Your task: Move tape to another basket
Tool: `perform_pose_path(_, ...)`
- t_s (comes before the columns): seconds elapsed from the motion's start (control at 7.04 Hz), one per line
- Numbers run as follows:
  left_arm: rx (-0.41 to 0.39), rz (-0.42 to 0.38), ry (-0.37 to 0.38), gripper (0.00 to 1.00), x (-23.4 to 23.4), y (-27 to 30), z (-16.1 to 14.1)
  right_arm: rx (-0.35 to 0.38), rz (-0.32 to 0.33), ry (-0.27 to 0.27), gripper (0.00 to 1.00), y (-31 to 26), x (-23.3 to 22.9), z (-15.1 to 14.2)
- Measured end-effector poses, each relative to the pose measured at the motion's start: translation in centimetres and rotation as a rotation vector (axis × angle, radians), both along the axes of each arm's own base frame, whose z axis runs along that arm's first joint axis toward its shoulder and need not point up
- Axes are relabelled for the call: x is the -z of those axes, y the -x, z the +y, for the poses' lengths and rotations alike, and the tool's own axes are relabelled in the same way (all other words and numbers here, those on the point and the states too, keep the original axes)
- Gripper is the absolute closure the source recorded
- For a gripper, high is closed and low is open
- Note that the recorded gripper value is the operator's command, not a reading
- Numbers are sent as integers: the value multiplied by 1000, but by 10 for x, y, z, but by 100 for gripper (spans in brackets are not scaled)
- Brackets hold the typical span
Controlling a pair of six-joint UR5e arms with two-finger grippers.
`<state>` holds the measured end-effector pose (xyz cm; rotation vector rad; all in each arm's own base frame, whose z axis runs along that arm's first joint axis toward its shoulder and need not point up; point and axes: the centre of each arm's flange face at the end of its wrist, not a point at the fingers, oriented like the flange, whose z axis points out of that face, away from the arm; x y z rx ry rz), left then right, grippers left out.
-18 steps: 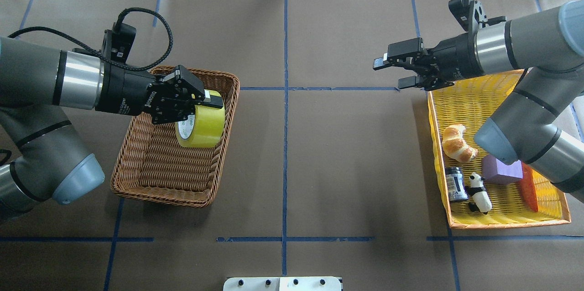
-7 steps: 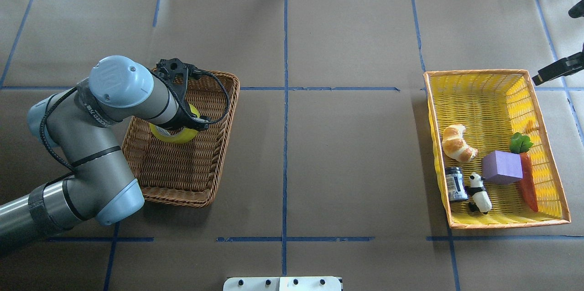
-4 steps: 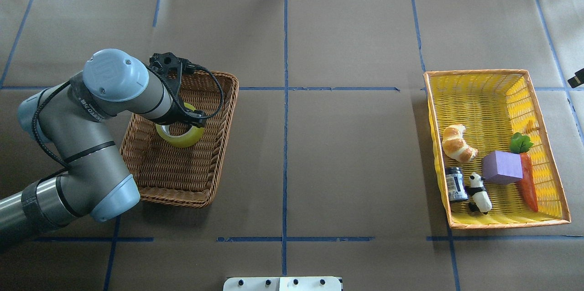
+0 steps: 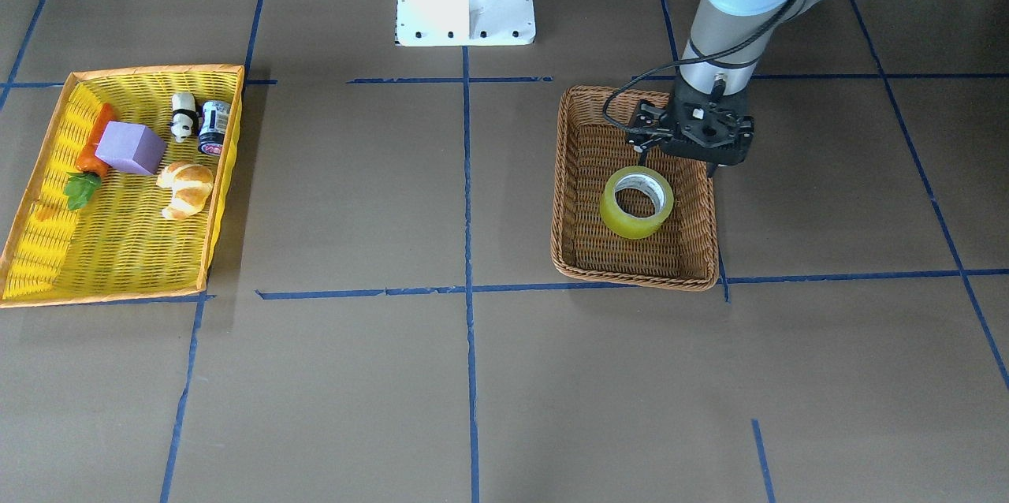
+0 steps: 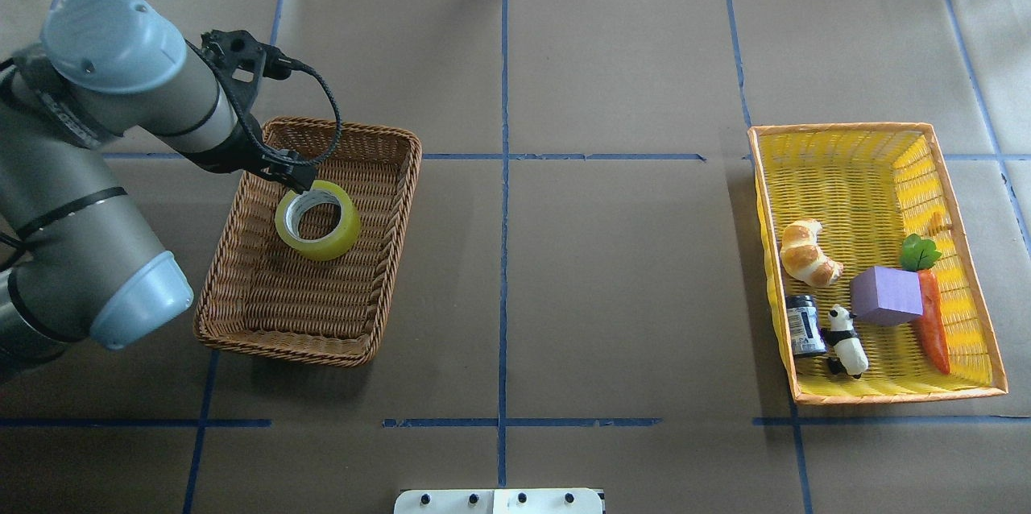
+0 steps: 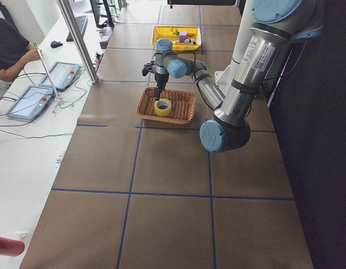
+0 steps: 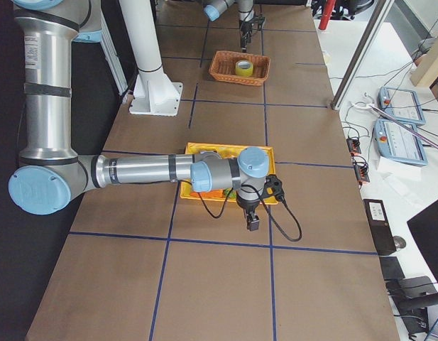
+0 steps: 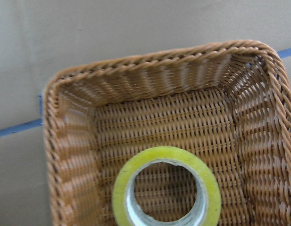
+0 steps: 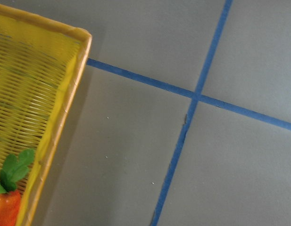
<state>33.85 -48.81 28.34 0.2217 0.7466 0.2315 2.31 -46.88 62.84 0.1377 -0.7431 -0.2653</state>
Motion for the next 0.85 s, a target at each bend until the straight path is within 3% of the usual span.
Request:
perform_pose_path(0.43, -48, 2, 17, 0, -67, 116, -41, -75, -57, 39, 0, -37, -17, 14)
perform_pose_path(0.85, -55, -13, 94, 0, -206, 262, -54, -97, -56, 80, 0, -41, -28, 25)
